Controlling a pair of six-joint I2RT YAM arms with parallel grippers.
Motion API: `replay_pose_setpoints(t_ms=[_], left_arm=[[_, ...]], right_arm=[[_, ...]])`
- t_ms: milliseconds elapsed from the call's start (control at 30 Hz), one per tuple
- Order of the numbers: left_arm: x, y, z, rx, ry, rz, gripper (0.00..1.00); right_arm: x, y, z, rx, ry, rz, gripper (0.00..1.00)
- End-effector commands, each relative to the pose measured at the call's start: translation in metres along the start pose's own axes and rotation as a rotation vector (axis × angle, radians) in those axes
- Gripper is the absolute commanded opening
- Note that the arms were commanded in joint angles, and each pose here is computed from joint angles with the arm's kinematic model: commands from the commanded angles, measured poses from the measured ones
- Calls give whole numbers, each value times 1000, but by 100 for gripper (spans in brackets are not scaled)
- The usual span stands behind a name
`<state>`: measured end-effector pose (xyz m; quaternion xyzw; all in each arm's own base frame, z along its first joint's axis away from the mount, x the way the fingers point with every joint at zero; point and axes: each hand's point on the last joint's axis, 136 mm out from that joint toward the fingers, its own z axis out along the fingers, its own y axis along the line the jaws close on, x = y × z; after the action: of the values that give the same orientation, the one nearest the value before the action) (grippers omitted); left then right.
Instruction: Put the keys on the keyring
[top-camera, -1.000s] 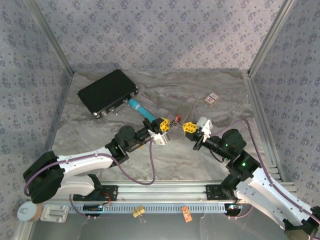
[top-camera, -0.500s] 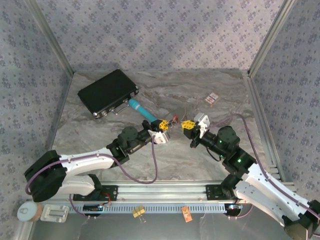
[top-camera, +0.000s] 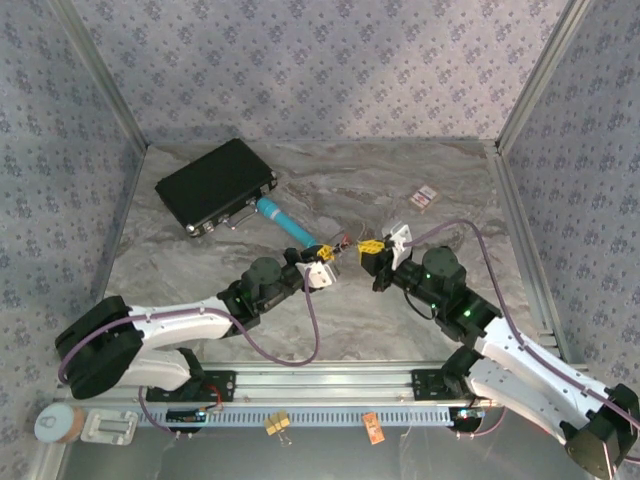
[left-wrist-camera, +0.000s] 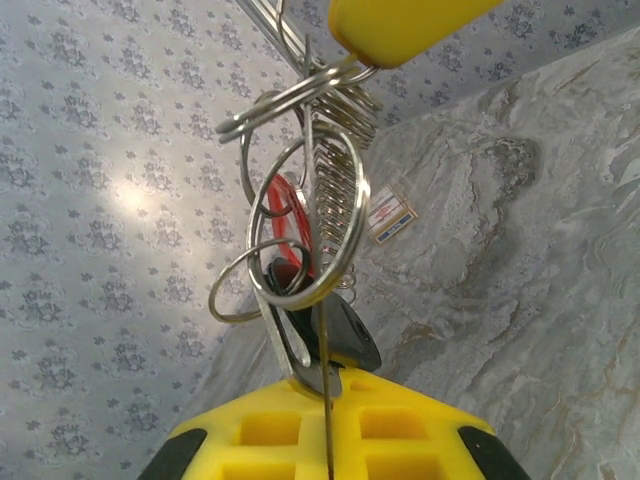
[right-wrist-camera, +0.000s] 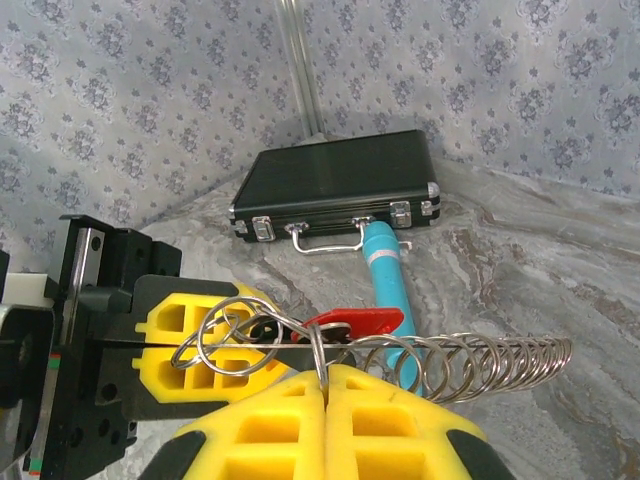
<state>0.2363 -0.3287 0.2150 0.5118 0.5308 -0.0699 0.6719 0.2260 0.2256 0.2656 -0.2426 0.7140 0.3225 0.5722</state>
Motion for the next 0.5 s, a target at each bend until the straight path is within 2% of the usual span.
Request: replay_pose_setpoints(t_ms=[0,200,467], left_arm=[[-17,-15,0,58,-73,-30,8],[-9,-23,3,79,-61,-56,16],[-4,-29,-5,103,-52,-100,36]], right_arm=[[-30,-1,0,8,-103,26,0],[-23,-5,3,22,-78,21,0],[-11,-14,3,49,-63,8,0]])
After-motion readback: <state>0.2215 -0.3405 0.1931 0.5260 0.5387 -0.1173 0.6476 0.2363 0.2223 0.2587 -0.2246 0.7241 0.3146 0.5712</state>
